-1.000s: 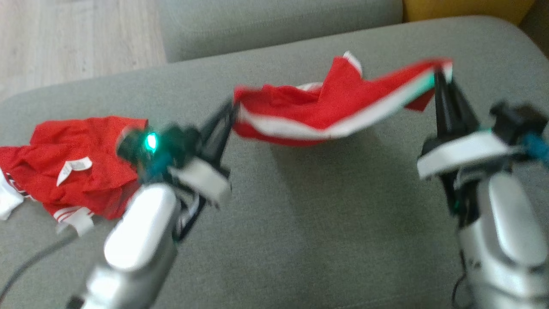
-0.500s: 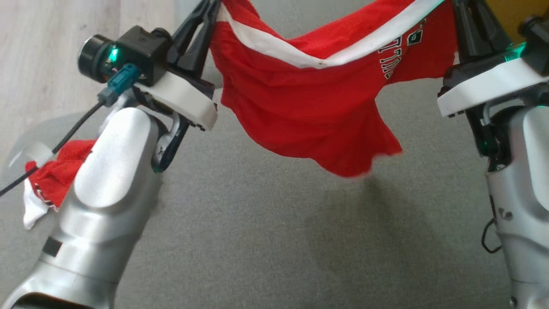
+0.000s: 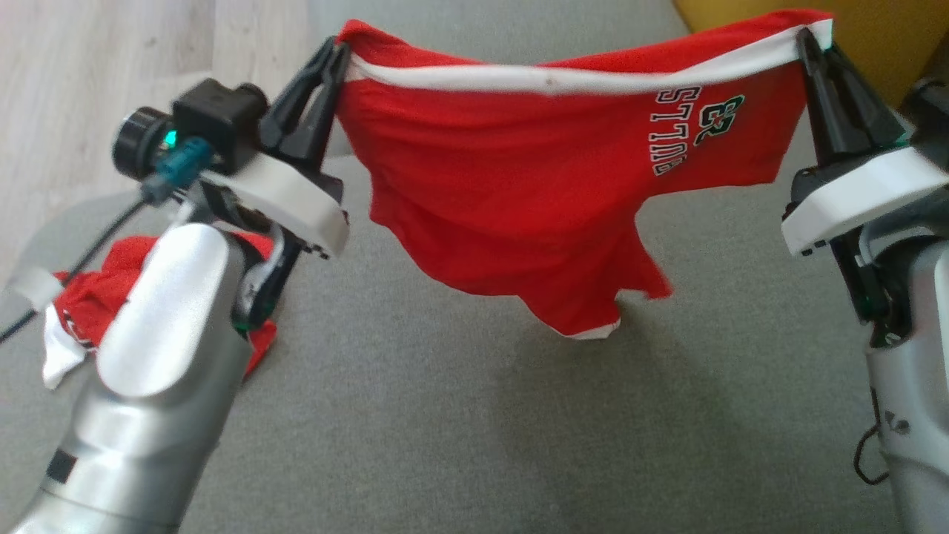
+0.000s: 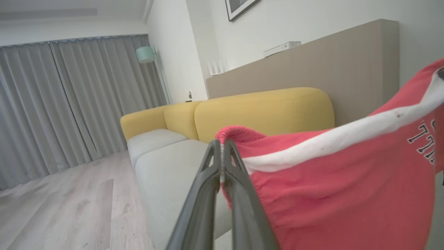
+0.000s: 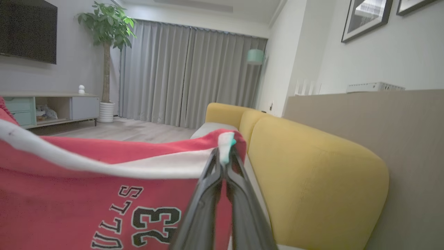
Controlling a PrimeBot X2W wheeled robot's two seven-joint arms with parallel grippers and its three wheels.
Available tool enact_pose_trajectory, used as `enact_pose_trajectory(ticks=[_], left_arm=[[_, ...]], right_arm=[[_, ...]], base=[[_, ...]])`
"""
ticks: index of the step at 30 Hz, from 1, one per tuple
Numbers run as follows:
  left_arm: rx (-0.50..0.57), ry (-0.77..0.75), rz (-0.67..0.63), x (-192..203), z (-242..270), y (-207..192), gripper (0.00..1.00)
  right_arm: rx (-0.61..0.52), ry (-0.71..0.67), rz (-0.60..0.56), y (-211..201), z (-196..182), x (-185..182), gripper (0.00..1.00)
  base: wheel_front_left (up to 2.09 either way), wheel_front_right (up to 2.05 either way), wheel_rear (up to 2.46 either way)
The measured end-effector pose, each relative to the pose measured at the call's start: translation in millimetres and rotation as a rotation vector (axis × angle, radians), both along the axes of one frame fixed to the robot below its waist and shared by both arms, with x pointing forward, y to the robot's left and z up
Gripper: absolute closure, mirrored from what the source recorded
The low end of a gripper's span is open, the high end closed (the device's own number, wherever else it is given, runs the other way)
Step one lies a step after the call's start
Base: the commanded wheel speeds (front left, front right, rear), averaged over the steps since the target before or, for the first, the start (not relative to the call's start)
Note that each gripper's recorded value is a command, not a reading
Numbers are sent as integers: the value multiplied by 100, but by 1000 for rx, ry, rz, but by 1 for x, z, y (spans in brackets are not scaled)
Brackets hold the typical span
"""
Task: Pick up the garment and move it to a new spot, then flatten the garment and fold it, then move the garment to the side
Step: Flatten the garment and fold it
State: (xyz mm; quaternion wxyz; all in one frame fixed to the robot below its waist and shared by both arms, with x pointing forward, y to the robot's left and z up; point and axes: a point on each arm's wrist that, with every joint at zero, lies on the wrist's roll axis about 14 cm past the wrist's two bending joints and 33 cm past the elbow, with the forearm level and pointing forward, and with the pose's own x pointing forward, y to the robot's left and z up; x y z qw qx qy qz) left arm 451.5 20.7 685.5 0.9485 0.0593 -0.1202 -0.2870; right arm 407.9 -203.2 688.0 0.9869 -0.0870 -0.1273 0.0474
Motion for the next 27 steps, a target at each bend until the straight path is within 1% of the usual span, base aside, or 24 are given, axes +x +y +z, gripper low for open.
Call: enact_pose_trajectory(ticks=[4,7,9,11,14,16,18,20,24,27], left_arm=[[-17,87,12,20,-17,5,100],[-1,126,26,48,-22,6,100],[0,126,46,74,-16,7,100],[-26,110,73,102,-2,11,100],[-50,36,110,140,21,16,100],[-100,-16,134,160,36,18,100],[-143,-46,135,173,42,15,100],[-173,-50,121,181,37,7,100],[-188,19,74,180,4,-12,100],[-189,89,59,173,-26,-16,100]], right_arm=[[-4,78,13,2,-20,21,100],[-45,117,28,5,-25,50,100],[-67,96,31,6,-13,77,100],[-69,65,35,7,3,106,100],[-57,-19,38,10,33,143,100],[-55,-81,36,13,49,163,100],[-45,-121,29,12,55,177,100],[-66,-113,17,10,44,187,100],[-100,30,11,9,-15,194,100],[-127,139,21,12,-57,193,100]], base=[[0,0,0],[0,0,0],[0,0,0],[0,0,0],[0,0,0],[0,0,0],[0,0,0],[0,0,0],[0,0,0],[0,0,0]])
